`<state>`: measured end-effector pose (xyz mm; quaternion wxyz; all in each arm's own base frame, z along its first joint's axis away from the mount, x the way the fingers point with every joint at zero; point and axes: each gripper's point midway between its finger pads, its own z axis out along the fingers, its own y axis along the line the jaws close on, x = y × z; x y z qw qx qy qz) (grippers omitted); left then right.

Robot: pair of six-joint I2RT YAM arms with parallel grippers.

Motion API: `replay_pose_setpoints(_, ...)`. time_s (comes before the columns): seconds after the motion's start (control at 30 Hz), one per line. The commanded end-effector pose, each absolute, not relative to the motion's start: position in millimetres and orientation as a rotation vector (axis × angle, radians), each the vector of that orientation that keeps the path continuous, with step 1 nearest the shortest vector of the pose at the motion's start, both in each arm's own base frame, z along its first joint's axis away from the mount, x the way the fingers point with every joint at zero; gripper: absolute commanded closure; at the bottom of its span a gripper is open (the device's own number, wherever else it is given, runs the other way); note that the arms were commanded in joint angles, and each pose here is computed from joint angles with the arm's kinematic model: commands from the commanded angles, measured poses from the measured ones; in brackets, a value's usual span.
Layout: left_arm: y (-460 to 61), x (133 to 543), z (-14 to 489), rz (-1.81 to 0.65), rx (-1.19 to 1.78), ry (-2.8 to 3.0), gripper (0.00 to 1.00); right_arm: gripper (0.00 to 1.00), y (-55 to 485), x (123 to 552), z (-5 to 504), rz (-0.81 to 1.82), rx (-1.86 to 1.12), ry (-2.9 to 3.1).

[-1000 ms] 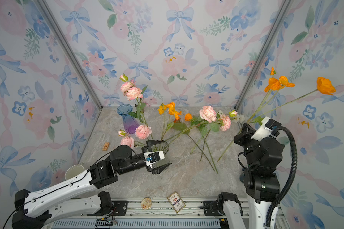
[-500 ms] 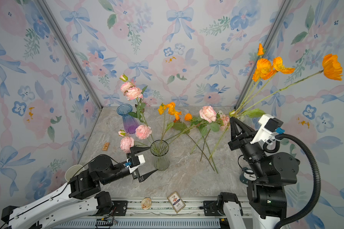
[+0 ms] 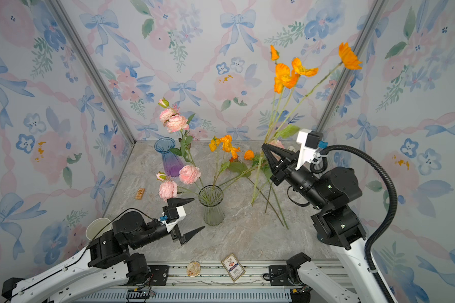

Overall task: Arrange flowers in a vase
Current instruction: Place the flower in the vase.

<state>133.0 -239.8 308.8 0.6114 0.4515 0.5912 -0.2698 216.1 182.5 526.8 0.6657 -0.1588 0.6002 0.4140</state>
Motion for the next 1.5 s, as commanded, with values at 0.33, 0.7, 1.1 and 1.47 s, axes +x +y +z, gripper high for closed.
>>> replay_pose_setpoints(0.33, -223.6, 141.3, 307.9, -0.628, 0.908, 1.43, 0.02, 0.95, 268.7, 239.1, 527.2, 0.81, -0.361, 1.161)
replay_pose_setpoints(0.7, -225.3, 139.6, 305.7, -0.637, 0.922, 1.427, 0.02, 0.95, 323.1, 244.5, 482.7, 0.783, -0.374, 1.176)
replay_pose_setpoints(1.1, -226.7, 138.1, 304.8, -0.646, 0.932, 1.423, 0.02, 0.94, 331.4, 242.3, 421.5, 0.747, -0.385, 1.177)
replay_pose_setpoints(1.47, -227.7, 138.6, 302.6, -0.644, 0.937, 1.429, 0.02, 0.93, 335.3, 237.4, 385.4, 0.755, -0.381, 1.187)
